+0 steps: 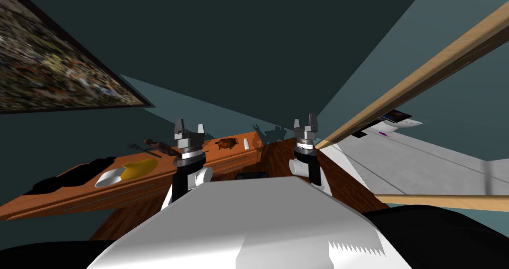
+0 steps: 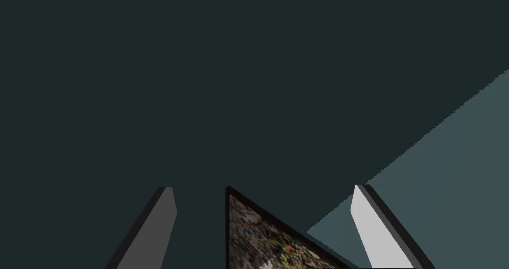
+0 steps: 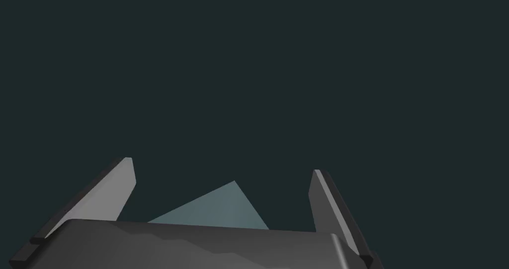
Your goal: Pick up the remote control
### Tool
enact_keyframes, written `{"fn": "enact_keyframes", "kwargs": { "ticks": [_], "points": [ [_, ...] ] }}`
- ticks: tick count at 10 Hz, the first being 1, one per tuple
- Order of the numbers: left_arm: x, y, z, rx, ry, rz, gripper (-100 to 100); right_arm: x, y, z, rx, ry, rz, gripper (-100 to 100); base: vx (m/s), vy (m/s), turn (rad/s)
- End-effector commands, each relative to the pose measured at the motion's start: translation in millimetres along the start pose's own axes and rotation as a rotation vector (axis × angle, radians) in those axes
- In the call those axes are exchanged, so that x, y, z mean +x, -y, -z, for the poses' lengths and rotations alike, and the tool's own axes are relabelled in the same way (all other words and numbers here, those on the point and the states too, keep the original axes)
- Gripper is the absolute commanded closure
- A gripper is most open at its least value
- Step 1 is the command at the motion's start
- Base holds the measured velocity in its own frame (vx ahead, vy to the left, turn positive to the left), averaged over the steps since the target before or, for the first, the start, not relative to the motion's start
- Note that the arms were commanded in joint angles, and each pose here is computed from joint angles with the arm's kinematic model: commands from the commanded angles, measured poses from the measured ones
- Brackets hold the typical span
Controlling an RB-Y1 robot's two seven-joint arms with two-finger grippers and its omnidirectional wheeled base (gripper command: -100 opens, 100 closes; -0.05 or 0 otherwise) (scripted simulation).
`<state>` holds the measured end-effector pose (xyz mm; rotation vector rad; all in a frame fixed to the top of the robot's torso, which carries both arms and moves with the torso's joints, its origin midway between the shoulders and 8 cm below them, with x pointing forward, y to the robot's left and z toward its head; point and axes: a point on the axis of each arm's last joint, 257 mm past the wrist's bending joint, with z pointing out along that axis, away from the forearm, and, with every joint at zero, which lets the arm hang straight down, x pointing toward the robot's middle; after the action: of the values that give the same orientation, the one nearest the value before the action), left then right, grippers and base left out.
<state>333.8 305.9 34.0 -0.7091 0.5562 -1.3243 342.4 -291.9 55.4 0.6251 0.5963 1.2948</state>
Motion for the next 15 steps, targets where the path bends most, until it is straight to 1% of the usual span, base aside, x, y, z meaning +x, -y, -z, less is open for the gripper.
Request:
{"fn": "enact_keyframes", "kwargs": {
  "ticks": [1,4,7,8,11,12,13,14,15],
  "points": [
    [2.7,-4.6,-0.4,-0.014,-0.022,-0.003,-100,0.0,0.0,0.0,0.0,0.0,0.0,0,-0.009,0.003,-0.069],
    [9.5,-23.9,-0.6,-0.07,-0.08,-0.002,-100,0.0,0.0,0.0,0.0,0.0,0.0,0,-0.034,0.014,-0.149],
    [16.8,-56.9,2.0,-0.166,-0.144,0.006,-100,0.0,0.0,0.0,0.0,0.0,0.0,0,-0.043,0.015,-0.215],
    [17.5,-56.9,2.0,-0.166,-0.151,0.003,-100,0.0,0.0,0.0,0.0,0.0,0.0,0,-0.031,0.012,-0.101],
    [23.6,-102.1,11.0,-0.299,-0.218,0.011,-100,0.0,0.0,0.0,0.0,0.0,0.0,0,-0.041,0.016,-0.271],
    [24.2,-102.5,11.1,-0.302,-0.229,0.004,-100,0.0,0.0,0.0,0.0,0.0,0.0,0,-0.035,0.021,-0.118],
    [25.6,-120.1,16.4,-0.355,-0.253,0.004,-100,0.0,0.0,0.0,0.0,0.0,0.0,0,-0.025,0.012,-0.24],
    [25.6,-120.1,16.3,-0.355,-0.254,0.003,-100,0.0,0.0,0.0,0.0,0.0,0.0,0,-0.018,0.01,-0.125],
    [26.4,-138.6,22.9,-0.413,-0.279,0.001,-100,0.0,0.0,0.0,0.0,0.0,0.0,0,-0.021,0.007,-0.21]
  ]
}}
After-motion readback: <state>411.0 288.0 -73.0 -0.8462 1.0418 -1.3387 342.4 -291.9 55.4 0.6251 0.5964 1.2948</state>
